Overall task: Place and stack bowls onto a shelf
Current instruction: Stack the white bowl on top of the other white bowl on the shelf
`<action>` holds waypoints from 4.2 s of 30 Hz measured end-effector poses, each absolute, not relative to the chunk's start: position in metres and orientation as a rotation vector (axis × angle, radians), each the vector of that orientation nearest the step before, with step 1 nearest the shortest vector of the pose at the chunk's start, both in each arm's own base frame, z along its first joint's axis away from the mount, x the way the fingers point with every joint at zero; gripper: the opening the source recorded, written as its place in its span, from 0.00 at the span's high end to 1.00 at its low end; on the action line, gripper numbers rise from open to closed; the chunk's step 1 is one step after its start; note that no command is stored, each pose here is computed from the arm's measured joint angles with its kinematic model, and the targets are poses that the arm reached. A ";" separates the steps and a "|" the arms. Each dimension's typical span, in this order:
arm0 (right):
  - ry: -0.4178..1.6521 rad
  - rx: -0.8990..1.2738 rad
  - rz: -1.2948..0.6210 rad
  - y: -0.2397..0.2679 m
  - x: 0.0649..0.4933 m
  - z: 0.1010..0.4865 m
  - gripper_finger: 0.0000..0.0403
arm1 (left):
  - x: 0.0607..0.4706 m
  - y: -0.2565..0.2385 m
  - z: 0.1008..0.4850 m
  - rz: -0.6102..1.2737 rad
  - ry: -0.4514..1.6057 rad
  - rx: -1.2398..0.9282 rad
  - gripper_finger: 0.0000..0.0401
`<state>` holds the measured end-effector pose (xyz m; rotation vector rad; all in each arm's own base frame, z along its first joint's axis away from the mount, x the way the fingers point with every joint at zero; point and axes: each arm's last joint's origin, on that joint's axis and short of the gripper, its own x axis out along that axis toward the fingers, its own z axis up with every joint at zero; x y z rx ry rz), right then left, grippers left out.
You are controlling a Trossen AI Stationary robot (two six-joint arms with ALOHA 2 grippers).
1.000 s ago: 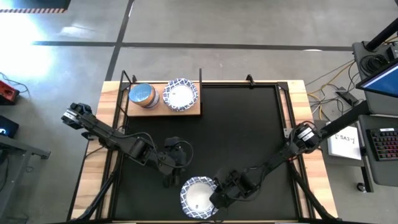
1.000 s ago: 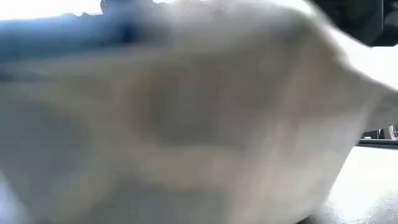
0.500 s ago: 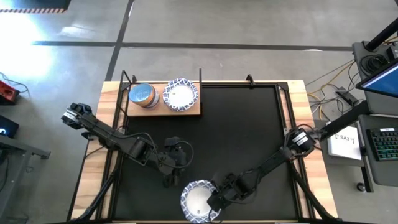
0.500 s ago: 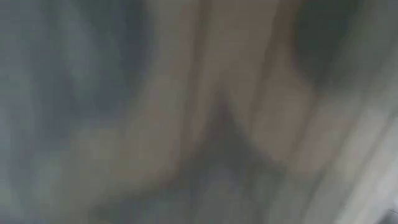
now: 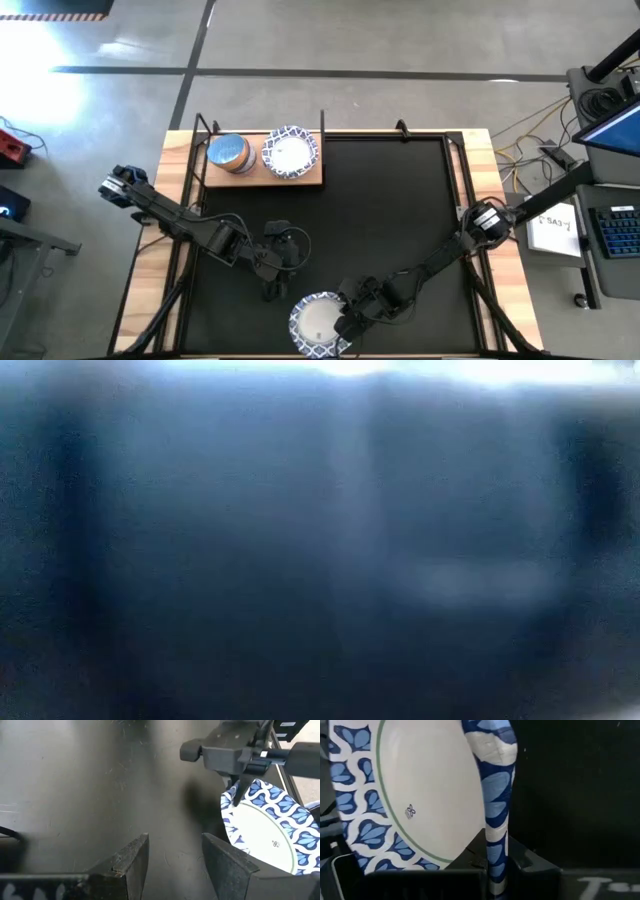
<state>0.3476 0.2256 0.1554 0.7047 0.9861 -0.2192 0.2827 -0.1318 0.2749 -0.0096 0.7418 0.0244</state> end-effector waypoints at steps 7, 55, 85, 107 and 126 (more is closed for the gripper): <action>1.007 0.581 -0.261 0.198 0.340 0.185 0.98 | 0.283 -0.132 0.275 0.024 0.740 -0.010 0.59; 0.679 0.008 -0.405 0.084 0.323 0.325 0.84 | 0.305 -0.079 0.338 0.511 0.567 0.193 0.98; 0.916 0.017 -0.479 0.051 0.273 0.410 0.48 | 0.286 0.071 0.302 0.798 0.912 -0.035 1.00; 0.994 -0.073 -0.501 0.026 0.257 0.379 0.48 | 0.256 0.182 0.302 0.923 0.796 -0.244 0.98; 0.760 0.082 -0.224 0.029 0.231 0.341 0.48 | 0.251 0.206 0.280 0.886 0.803 -0.296 0.96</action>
